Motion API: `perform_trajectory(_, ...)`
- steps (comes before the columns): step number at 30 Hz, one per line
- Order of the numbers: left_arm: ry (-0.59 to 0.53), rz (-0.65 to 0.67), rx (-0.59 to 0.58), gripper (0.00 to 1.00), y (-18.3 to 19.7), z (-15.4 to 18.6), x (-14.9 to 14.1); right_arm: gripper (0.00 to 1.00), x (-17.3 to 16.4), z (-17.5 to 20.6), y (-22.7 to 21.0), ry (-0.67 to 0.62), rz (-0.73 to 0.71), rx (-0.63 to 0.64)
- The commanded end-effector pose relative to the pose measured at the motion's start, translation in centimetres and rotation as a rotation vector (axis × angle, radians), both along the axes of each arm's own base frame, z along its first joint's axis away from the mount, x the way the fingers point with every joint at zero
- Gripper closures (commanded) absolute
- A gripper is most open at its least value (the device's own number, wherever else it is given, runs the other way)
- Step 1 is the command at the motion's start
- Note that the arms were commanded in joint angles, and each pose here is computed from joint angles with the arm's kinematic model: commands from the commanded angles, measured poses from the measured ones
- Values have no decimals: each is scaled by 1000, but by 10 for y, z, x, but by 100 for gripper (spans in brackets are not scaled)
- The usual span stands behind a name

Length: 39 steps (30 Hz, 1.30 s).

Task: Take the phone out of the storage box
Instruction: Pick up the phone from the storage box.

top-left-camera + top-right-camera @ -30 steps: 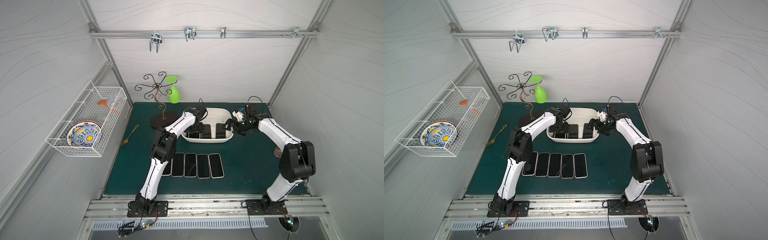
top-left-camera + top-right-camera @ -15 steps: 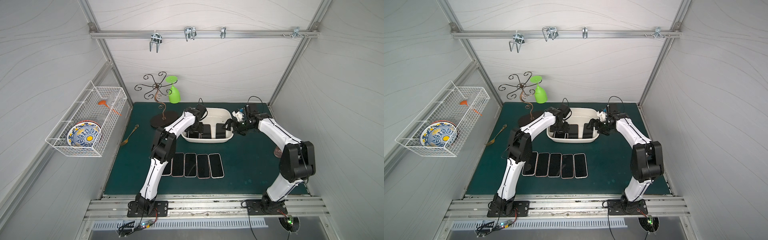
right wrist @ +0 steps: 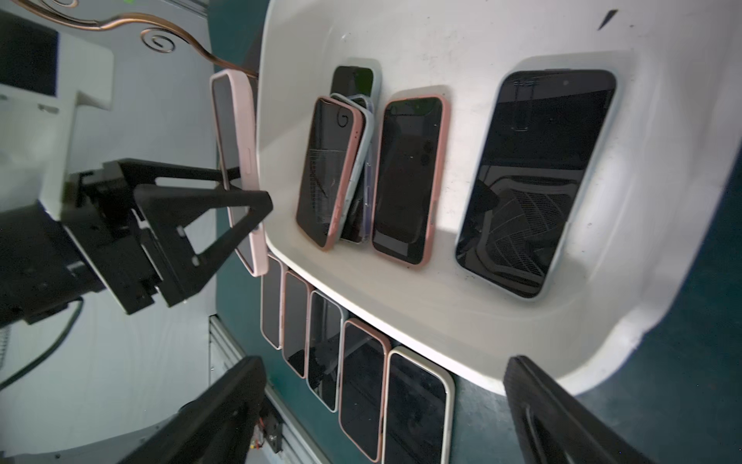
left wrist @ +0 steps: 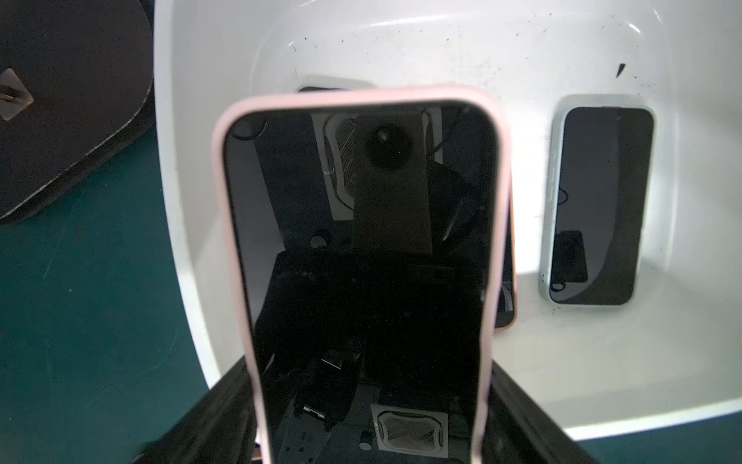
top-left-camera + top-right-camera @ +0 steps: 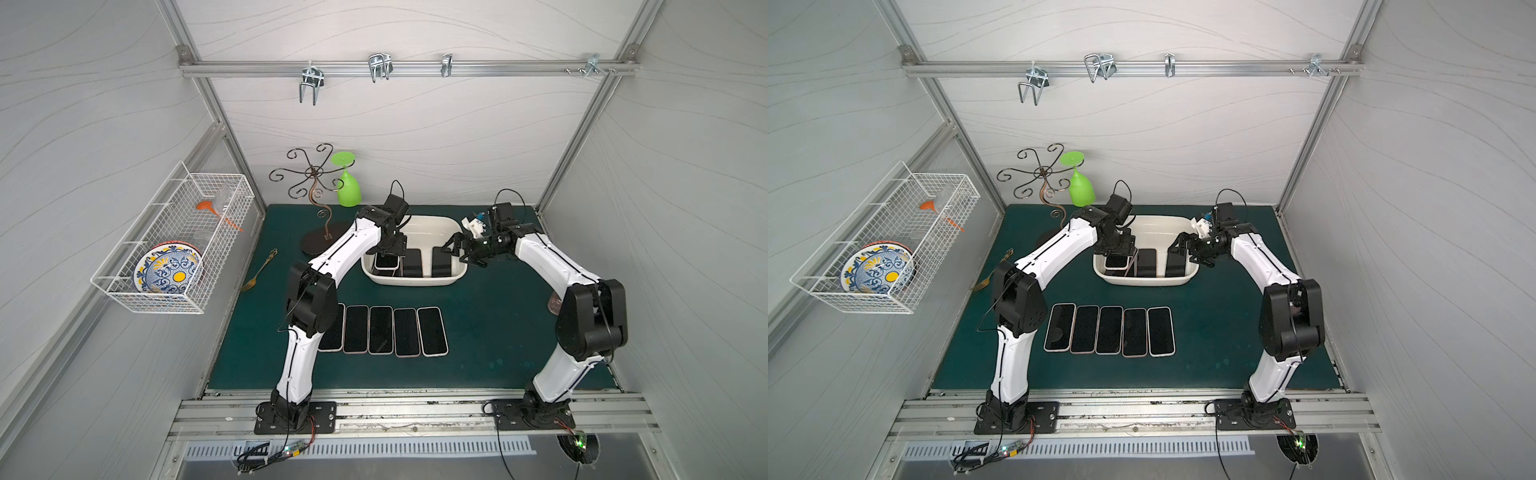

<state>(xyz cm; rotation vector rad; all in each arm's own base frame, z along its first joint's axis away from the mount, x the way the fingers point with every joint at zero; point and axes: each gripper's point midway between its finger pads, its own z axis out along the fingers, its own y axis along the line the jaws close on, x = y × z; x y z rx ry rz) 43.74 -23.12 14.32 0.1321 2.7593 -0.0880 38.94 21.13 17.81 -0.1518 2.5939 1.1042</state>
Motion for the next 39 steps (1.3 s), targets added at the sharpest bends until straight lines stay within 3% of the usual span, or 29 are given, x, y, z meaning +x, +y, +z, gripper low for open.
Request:
perform_trajectory(1,-76,-23,-97,39,-11,36,-3,2,16,25,24,-7,23,166)
perform_trajectory(4,-75,-32,-151,39,-14,44,-14,1,27,34,42,11,32,258)
perform_trajectory(10,-52,-45,-243,40,-21,48,-35,4,32,31,85,66,91,309)
perform_trajectory(19,-44,-54,-303,40,-28,51,-44,14,21,20,134,116,174,323)
perform_trajectory(27,-44,-61,-325,41,-32,51,-44,23,11,13,151,140,211,312)
perform_trajectory(30,-43,-61,-333,41,-34,52,-44,35,8,8,156,154,221,302)
perform_trajectory(34,-47,-60,-338,41,-34,54,-44,67,7,5,159,173,224,301)
perform_trajectory(36,-47,-61,-345,41,-35,56,-45,73,7,6,158,172,224,299)
perform_trajectory(39,-48,-62,-356,41,-37,58,-46,90,5,10,157,167,230,299)
